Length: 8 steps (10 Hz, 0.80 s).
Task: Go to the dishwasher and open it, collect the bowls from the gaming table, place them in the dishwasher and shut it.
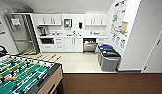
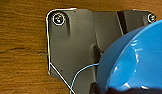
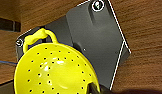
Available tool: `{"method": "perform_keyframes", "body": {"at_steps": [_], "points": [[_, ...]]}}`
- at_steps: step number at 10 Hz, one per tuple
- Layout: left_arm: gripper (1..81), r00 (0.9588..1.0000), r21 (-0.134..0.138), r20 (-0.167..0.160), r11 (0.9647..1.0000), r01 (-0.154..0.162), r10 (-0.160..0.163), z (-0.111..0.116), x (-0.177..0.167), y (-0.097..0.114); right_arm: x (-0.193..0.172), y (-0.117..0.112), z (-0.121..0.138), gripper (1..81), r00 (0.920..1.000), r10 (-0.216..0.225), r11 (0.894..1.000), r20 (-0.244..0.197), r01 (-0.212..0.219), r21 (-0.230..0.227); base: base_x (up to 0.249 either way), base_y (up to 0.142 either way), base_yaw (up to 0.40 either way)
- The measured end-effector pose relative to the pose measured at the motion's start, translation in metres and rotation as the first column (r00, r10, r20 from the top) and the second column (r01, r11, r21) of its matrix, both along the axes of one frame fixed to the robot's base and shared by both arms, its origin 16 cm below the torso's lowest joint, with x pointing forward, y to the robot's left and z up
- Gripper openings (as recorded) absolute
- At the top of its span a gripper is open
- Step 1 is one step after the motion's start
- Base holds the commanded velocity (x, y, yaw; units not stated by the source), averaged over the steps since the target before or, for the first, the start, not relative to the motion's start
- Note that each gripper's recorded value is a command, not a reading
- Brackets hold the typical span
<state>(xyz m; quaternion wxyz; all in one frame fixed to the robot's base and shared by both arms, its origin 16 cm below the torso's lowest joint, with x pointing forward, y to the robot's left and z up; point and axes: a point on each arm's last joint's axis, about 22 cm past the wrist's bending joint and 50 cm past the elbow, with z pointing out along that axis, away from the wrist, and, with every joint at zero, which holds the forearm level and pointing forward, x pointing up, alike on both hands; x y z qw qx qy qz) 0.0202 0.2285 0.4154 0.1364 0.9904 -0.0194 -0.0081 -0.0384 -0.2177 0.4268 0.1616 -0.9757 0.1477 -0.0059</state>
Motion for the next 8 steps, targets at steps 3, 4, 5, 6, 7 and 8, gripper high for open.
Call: {"method": "perform_keyframes", "body": {"at_steps": [3, 4, 5, 6, 7, 8], "points": [[1.0, 1.0000, -0.001, 0.001, 1.0000, 0.000, 0.000, 0.000, 0.001, -0.001, 0.000, -0.001, 0.000, 1.0, 1.0000, -0.001, 1.000, 0.000, 0.001, -0.002, 0.111, 0.000, 0.000], [1.0, 1.0000, -0.001, 0.000, 1.0000, 0.000, 0.000, 0.000, -0.001, 0.000, -0.003, 0.000, 0.000, 1.0, 1.0000, 0.000, 1.000, -0.002, 0.000, 0.001, 0.100, 0.000, 0.000], [1.0, 1.0000, 0.001, -0.004, 1.0000, 0.001, -0.001, 0.000, -0.002, 0.000, -0.006, 0.001, 0.000, 1.0, 1.0000, 0.000, 1.000, -0.007, 0.000, 0.001, 0.101, 0.000, 0.000], [1.0, 1.0000, 0.001, -0.001, 1.0000, 0.001, -0.001, 0.000, 0.000, 0.000, -0.006, 0.001, 0.000, 1.0, 1.0000, 0.000, 1.000, -0.007, 0.000, 0.001, 0.116, 0.000, 0.000], [1.0, 1.0000, -0.001, 0.002, 1.0000, 0.000, 0.000, 0.000, 0.001, -0.001, -0.006, 0.001, 0.000, 1.0, 1.0000, -0.001, 1.000, -0.006, 0.001, 0.001, 0.140, 0.000, 0.000], [1.0, 1.0000, 0.000, -0.002, 1.0000, 0.001, -0.001, 0.000, -0.002, 0.000, -0.009, 0.001, 0.000, 1.0, 1.0000, 0.000, 1.000, -0.009, 0.000, 0.001, 0.147, 0.000, 0.000]]}}
